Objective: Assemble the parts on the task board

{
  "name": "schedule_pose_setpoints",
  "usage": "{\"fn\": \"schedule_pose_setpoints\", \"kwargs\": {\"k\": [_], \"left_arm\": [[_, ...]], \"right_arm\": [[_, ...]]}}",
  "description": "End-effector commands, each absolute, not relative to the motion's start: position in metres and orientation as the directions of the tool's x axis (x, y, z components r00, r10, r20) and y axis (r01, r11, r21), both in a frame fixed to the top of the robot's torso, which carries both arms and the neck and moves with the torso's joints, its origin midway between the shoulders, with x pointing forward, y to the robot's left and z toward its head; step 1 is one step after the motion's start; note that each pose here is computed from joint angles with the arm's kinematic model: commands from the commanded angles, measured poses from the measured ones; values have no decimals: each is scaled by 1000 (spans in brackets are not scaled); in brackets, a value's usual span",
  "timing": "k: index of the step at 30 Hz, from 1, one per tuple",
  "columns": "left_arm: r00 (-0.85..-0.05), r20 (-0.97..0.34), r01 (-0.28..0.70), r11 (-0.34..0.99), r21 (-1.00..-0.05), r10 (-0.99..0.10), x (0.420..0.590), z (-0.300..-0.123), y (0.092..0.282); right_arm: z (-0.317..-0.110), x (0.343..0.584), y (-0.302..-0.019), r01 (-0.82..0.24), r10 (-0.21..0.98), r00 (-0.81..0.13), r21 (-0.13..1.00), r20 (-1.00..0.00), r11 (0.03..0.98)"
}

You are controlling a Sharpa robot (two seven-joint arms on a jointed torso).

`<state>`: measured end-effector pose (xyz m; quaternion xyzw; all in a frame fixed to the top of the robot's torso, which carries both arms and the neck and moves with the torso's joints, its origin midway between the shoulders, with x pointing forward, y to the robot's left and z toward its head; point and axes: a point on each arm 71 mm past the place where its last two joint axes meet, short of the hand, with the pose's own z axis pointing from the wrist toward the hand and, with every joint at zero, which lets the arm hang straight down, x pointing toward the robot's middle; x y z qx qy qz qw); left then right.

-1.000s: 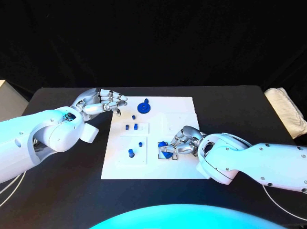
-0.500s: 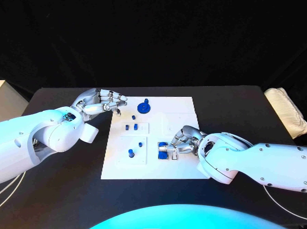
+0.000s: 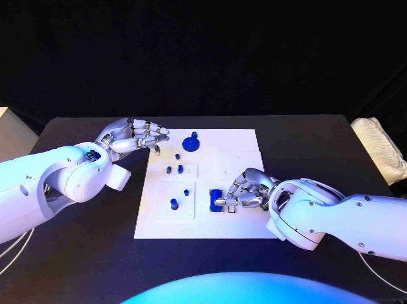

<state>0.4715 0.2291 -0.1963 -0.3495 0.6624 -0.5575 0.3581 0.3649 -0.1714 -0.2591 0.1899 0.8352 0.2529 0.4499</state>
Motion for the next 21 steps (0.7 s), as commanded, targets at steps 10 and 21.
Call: {"fn": "schedule_pose_setpoints", "kwargs": {"k": [10, 21], "left_arm": [[-514, -76, -65, 127, -990, -854, 471, -196, 227], [-516, -75, -65, 126, -990, -853, 471, -196, 227]], "right_arm": [[-260, 366, -167, 23, 490, -547, 572, -679, 820], [-263, 370, -165, 16, 469, -533, 545, -705, 838]]}}
